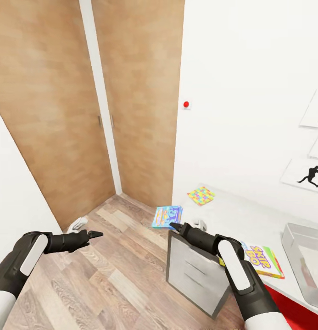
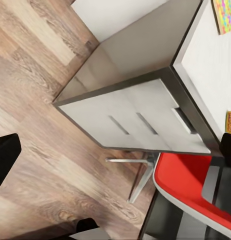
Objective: Put all the toys in the child's room - the three board games (two on the bed and one on the table), the two jigsaw puzzles on the table, and the tennis ball on the table - inside the toy box on the table in the child's room.
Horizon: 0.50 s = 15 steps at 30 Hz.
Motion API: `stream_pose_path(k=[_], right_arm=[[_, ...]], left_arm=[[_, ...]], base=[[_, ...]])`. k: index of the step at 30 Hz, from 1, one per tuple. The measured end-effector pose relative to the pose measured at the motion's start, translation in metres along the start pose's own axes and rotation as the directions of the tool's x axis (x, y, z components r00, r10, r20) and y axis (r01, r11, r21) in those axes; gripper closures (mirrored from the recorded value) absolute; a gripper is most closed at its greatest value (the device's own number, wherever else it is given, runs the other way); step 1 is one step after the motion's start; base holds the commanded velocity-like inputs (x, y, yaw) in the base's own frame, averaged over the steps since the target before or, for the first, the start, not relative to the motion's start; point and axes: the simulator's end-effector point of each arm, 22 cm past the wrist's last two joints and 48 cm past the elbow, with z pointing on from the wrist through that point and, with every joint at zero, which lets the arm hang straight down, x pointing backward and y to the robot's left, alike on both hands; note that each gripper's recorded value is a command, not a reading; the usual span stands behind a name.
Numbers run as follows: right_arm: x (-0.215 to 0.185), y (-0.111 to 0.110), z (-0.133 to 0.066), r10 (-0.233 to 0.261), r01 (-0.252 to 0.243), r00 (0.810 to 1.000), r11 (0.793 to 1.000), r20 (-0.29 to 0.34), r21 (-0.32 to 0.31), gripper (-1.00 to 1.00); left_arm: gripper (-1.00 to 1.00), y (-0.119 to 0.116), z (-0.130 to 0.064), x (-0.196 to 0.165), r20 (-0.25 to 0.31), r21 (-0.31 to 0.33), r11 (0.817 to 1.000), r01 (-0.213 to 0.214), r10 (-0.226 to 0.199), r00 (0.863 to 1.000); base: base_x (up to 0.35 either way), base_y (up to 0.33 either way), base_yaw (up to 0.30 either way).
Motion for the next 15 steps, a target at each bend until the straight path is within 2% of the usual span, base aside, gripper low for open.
stream_pose_path(k=[6, 15], right_arm=[[-0.0018, 0.0064, -0.002, -0.004, 0.004, 1.0, 0.999, 0.002, -0.037, 1.0], [-0.0024, 0.0088, -0.0027, -0.005, 0.005, 1.0, 0.999, 0.003, -0.05, 1.0]], left_arm=[[-1.0, 0.0011, -0.0008, -0.0006, 0.001, -0.002, 1.0, 0.0, 0.0, 1.0], [-1.0, 0.0038, -0.005, -0.0052, 0.015, -0.002, 1.0, 0.009, -0.009, 1.0]], base=[[0.0, 0.0, -0.281], [0.0, 0.0, -0.281]])
